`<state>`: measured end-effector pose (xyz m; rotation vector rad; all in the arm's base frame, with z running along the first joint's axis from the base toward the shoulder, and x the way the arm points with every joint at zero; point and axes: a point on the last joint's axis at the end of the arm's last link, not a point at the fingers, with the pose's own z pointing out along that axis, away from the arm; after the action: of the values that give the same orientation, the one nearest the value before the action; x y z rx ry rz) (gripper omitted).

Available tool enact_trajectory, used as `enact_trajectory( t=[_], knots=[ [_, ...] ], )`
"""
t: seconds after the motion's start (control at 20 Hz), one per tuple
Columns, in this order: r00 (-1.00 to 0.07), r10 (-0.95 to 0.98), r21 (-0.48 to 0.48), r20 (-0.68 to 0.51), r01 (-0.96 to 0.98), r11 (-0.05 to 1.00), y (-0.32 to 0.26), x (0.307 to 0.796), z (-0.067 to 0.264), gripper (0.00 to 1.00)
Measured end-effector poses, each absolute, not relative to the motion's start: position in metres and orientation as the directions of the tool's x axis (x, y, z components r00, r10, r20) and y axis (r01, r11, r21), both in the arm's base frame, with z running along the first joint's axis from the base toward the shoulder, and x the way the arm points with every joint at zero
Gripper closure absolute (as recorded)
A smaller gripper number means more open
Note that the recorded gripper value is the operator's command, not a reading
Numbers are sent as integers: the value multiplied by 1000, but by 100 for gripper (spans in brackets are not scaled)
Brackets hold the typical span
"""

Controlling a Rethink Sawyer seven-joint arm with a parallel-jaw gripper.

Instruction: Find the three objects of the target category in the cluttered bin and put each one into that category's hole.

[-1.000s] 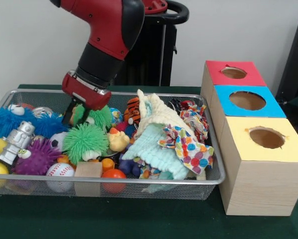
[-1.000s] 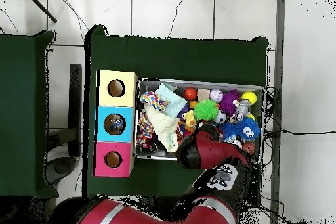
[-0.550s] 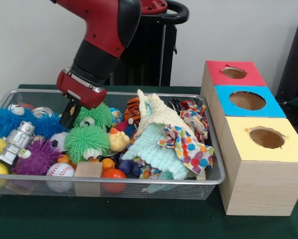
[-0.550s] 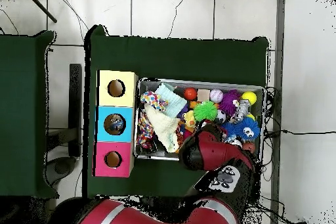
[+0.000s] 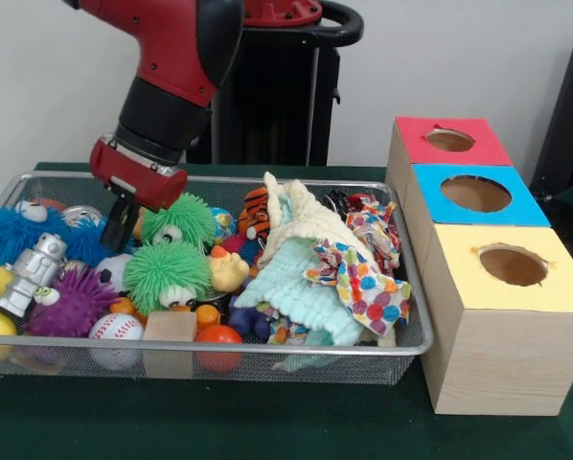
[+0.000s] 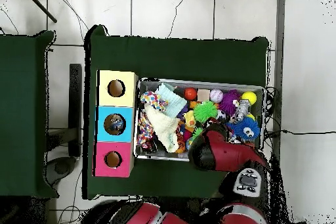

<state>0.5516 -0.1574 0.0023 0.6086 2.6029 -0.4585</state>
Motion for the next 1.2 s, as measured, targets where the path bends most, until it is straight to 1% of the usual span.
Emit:
enact_trajectory(
  t=[0.05,0.1,0.35,0.5,0.6,0.65,0.85,1.05,1.15,1.2],
  knots=[
    [-812,345,-203,-470,480,854,-161,552,1,100],
    [-810,354,-163,-468,473,866,-179,550,-2,0],
    [-814,346,-157,-467,461,873,-191,545,-2,0],
    [-823,320,-136,-470,425,895,-188,548,-2,0],
    [-824,302,-66,-479,377,924,-181,559,-5,0],
    [-824,300,-56,-480,370,927,-181,561,-6,0],
    [-822,305,34,-481,330,943,-178,570,-11,0],
    [-828,319,114,-460,301,947,-173,575,-17,0],
    [-831,323,137,-454,293,946,-170,576,-18,0],
    [-835,329,167,-442,284,944,-166,578,-18,0]
  ],
)
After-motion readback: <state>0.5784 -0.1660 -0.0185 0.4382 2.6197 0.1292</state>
